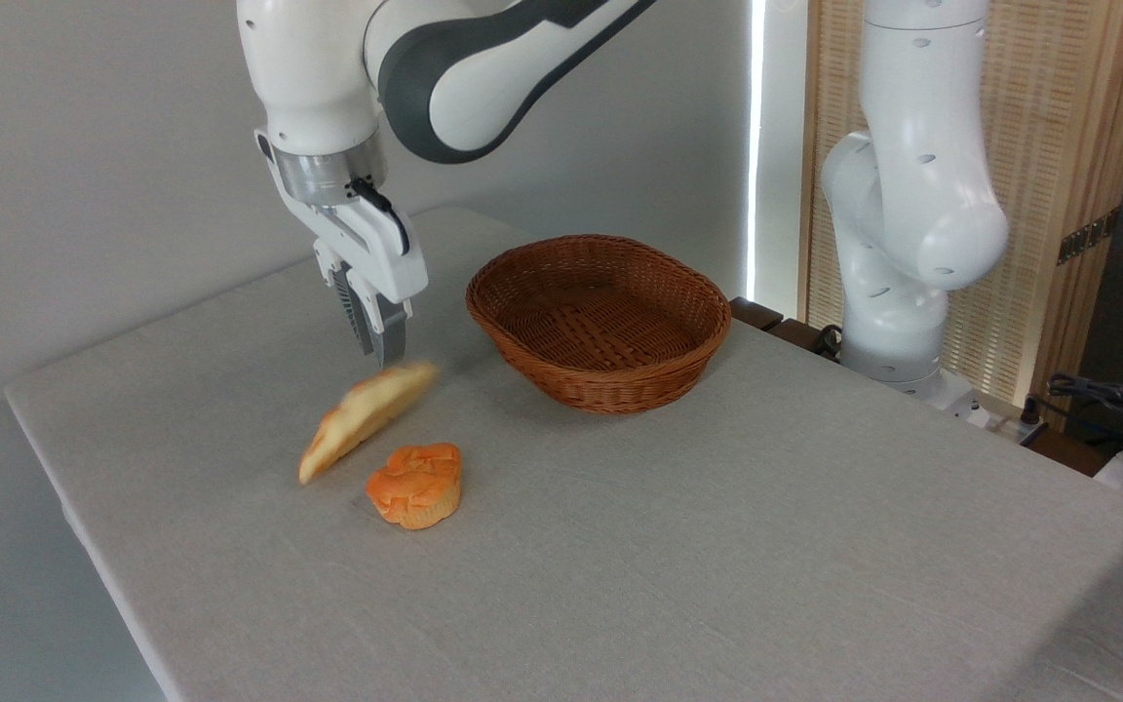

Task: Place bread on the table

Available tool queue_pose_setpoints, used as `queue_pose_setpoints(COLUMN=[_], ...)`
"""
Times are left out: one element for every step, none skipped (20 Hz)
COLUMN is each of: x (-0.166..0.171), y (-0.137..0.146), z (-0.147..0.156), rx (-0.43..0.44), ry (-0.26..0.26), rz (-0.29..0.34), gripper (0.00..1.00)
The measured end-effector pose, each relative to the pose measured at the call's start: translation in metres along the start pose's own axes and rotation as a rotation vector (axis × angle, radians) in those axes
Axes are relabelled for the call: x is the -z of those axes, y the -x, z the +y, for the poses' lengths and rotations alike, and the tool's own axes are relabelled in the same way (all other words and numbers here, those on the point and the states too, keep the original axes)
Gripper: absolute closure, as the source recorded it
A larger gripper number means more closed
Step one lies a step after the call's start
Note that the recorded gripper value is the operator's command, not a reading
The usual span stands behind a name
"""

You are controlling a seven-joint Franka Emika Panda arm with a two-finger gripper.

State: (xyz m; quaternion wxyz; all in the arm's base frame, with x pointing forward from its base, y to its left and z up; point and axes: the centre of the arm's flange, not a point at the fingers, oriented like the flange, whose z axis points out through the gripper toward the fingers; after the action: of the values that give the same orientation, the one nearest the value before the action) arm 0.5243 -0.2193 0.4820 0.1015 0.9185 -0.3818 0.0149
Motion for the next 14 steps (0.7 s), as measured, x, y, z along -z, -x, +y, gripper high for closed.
queue_pose_setpoints(x=[-0.005, -0.012, -0.017, -0.021, -0.022, -0.021, -0.018, -0.013, -0.006, 0.002, 0.012, 0.025, 0.036, 0.048], y=[-0.002, -0.004, -0.006, -0.008, -0.009, -0.01, -0.011, -0.012, -0.013, -0.013, -0.011, -0.007, -0.003, 0.001], z=[0.001, 0.003, 0.004, 0.005, 0.005, 0.005, 0.005, 0.003, 0.001, -0.004, -0.009, -0.014, -0.017, -0.019], rx=[-0.003, -0.007, -0.01, -0.012, -0.013, -0.014, -0.015, -0.014, -0.01, -0.003, 0.006, 0.016, 0.022, 0.025], ry=[0.002, 0.005, 0.008, 0.01, 0.01, 0.009, 0.006, 0.002, -0.003, -0.008, -0.013, -0.015, -0.012, -0.012], rz=[-0.007, -0.017, -0.025, -0.031, -0.032, -0.029, -0.023, -0.014, -0.001, 0.011, 0.023, 0.032, 0.033, 0.027], gripper=[0.0, 0.0, 0.0, 0.0, 0.0, 0.0, 0.0, 0.0, 0.0, 0.0, 0.0, 0.0, 0.0, 0.0])
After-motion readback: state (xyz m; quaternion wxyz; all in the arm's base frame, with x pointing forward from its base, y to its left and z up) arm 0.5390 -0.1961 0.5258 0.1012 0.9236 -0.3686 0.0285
